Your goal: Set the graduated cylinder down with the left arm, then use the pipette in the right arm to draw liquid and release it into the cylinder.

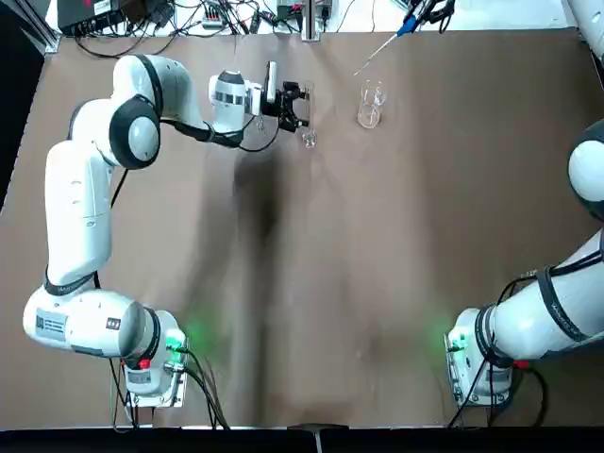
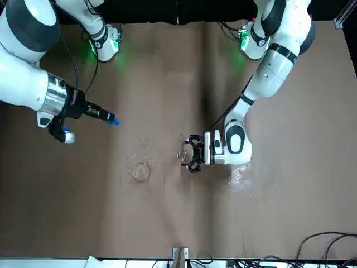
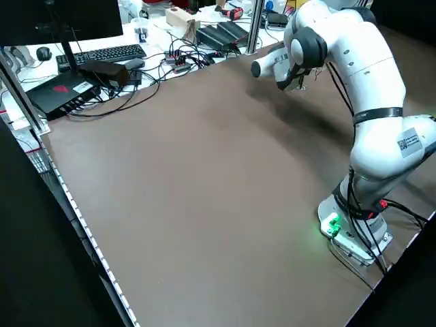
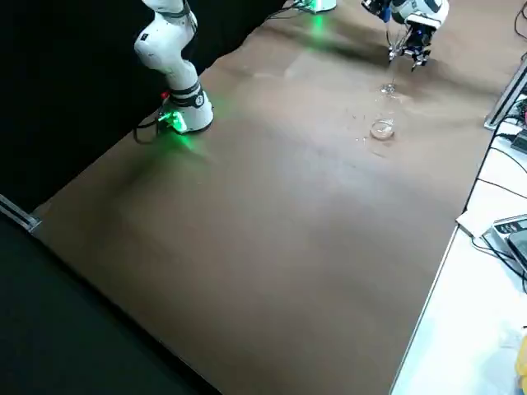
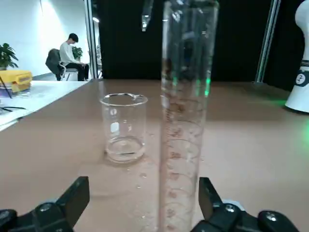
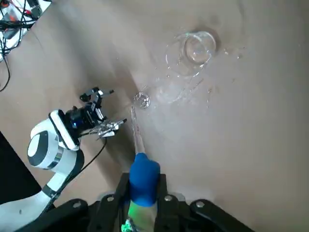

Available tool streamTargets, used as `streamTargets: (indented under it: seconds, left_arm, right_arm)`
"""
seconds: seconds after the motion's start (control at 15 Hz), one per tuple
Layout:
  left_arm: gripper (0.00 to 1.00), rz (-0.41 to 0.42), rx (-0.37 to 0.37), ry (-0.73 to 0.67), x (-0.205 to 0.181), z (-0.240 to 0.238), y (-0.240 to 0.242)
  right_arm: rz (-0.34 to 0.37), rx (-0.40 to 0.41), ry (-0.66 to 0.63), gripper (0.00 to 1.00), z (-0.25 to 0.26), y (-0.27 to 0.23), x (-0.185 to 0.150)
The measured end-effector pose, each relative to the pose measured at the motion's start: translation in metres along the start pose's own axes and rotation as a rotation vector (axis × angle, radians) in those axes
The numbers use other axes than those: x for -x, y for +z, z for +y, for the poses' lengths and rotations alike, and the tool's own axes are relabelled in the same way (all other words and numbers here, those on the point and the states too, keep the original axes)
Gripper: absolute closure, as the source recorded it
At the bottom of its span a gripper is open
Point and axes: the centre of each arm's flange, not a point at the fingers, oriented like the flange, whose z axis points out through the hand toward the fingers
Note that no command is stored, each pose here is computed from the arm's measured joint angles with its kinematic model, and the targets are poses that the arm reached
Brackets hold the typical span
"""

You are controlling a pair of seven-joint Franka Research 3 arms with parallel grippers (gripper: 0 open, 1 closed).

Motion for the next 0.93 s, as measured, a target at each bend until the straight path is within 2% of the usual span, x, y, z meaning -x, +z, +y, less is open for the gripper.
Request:
streamTargets:
  seconds: [0.27, 0.47, 0.67, 0.93]
  left_arm:
    - [0.00, -0.007, -0.061, -0.012, 0.005, -0.017, -0.045]
    - [0.00, -0.055, -0.072, -0.016, 0.014, -0.024, -0.087]
    - [0.00, -0.147, -0.049, -0.083, 0.006, -0.036, -0.130]
    - [0.00, -0.288, -0.044, -0.298, -0.034, -0.058, -0.191]
  right_arm:
    - [-0.018, 0.010, 0.014, 0.74, -0.019, 0.013, 0.018]
    - [-0.029, 0.019, 0.017, 0.74, -0.030, 0.022, 0.029]
    - [-0.032, 0.021, 0.028, 0.74, -0.041, 0.025, 0.039]
    - [-0.038, 0.026, 0.048, 0.74, -0.057, 0.032, 0.055]
